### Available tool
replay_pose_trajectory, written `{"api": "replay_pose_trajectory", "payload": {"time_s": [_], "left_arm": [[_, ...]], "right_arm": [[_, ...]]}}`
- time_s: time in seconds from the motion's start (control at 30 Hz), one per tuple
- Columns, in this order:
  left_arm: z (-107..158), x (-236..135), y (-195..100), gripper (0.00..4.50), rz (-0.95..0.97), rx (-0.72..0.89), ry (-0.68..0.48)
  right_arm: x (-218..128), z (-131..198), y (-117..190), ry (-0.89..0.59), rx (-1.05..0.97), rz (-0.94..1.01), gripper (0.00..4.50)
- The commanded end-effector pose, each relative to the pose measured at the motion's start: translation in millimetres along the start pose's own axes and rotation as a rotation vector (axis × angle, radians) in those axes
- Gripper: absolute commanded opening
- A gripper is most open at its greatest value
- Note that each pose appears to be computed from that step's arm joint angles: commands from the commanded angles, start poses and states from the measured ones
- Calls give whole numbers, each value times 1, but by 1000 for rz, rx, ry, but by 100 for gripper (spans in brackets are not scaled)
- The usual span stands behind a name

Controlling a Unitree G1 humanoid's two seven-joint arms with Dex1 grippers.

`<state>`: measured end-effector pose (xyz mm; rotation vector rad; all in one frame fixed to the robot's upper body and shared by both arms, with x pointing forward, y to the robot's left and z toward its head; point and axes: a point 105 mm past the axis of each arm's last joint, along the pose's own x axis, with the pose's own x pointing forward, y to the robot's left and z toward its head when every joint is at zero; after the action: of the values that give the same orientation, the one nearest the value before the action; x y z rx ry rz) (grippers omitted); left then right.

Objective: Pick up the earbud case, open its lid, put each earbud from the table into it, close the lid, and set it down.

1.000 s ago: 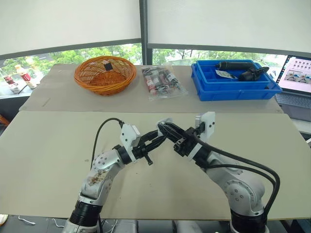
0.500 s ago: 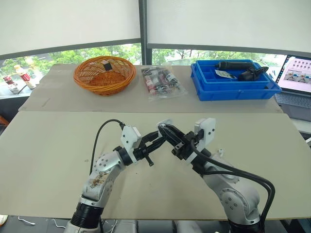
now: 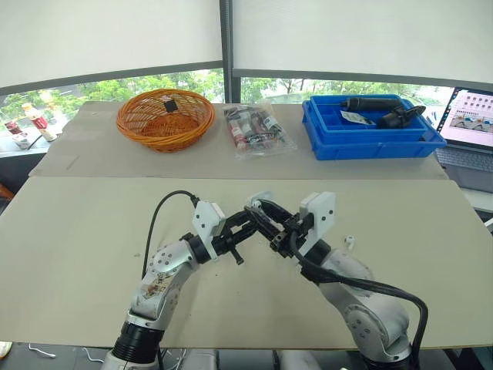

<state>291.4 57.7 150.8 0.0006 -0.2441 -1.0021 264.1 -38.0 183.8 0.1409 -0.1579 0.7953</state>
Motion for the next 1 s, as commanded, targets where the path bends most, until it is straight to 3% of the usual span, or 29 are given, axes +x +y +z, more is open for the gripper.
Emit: {"api": "replay_pose_trajectory", "payload": {"time_s": [0.03, 0.13, 0.4, 0.7, 0.83, 1.0], "left_arm": [[29, 4, -7, 51, -33, 71, -111], [28, 3, -7, 51, -31, 69, -108], [26, 1, -4, 51, -20, 67, -99], [17, -12, 6, 51, 22, 114, -72], [13, -22, 12, 51, 62, 149, -71], [9, -33, 16, 51, 106, 164, -66]], "right_arm": [[-5, -6, -6, 37, -22, -28, 347], [-8, -3, -7, 36, -34, -30, 447], [-20, 9, -11, 21, -75, -35, 450], [-74, 32, -29, 115, -243, -12, 450], [-136, 17, -78, 364, -340, -172, 450], [-198, 9, -115, 486, -350, -362, 450]]}}
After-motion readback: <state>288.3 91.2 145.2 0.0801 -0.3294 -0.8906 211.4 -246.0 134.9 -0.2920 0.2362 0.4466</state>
